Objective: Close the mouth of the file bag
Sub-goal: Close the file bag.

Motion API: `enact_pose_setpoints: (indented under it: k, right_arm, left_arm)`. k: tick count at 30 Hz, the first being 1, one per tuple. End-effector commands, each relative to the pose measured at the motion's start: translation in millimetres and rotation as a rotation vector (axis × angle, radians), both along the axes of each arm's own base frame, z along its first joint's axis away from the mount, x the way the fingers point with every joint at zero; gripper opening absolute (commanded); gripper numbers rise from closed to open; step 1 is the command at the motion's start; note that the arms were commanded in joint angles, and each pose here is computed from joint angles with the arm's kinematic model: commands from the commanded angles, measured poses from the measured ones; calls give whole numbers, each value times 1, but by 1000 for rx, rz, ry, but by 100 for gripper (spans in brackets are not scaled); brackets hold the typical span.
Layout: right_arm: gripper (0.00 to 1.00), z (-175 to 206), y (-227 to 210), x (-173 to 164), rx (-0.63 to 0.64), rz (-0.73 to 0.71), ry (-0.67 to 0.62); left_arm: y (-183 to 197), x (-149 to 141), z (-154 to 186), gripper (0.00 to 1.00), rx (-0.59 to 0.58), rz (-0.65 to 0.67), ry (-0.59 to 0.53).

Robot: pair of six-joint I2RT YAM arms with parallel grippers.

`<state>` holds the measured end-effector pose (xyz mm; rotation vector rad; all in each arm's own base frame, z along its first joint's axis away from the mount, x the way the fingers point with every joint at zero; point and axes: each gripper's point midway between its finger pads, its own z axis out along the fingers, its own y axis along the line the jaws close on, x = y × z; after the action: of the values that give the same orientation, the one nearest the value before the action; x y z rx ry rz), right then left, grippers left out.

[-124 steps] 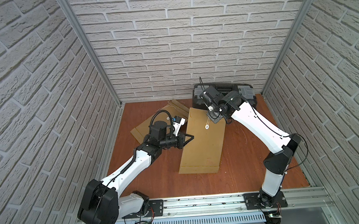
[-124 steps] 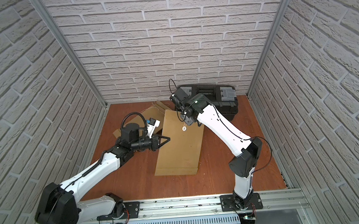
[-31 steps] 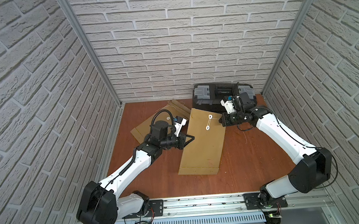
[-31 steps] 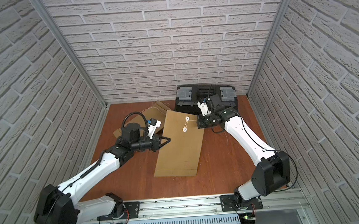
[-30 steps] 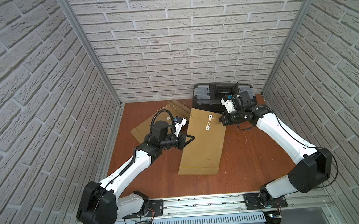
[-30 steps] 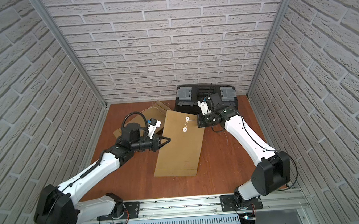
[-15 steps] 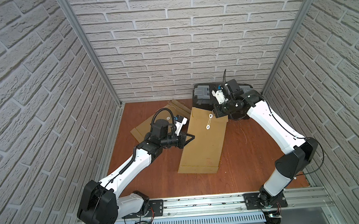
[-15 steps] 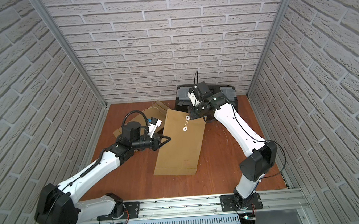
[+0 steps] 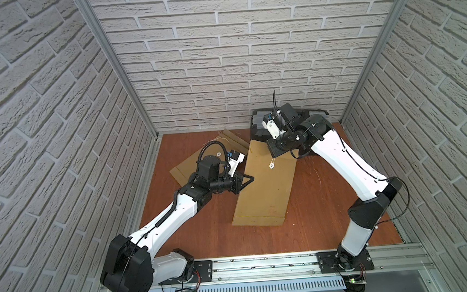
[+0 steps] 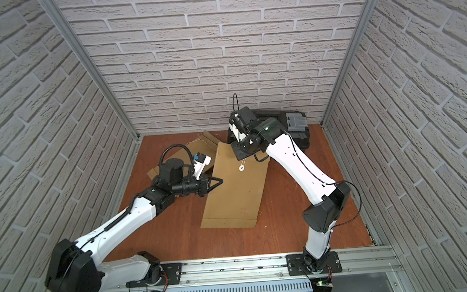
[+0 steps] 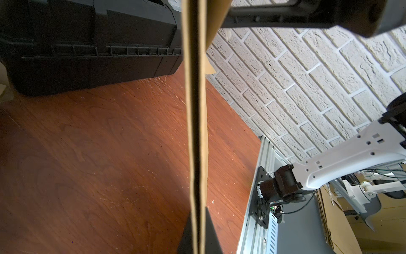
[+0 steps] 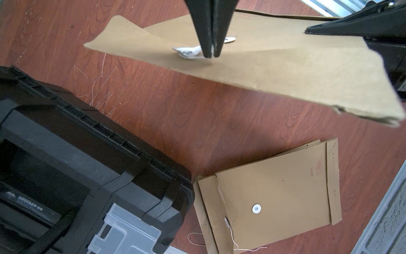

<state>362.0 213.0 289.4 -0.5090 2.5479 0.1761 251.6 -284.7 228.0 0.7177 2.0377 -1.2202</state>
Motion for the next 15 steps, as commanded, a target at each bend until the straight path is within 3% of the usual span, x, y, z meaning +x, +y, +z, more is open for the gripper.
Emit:
enact_pose_setpoints:
  k: [1,15]
  right_arm:
    - [3,5,10,-6,71,22,-8]
    - [4,-26,20,-19,296,-3,29]
  left_arm:
    - [-7,4,18,0,-34,-20,-68]
    - [-4,4,19,0,-30,-10,-78]
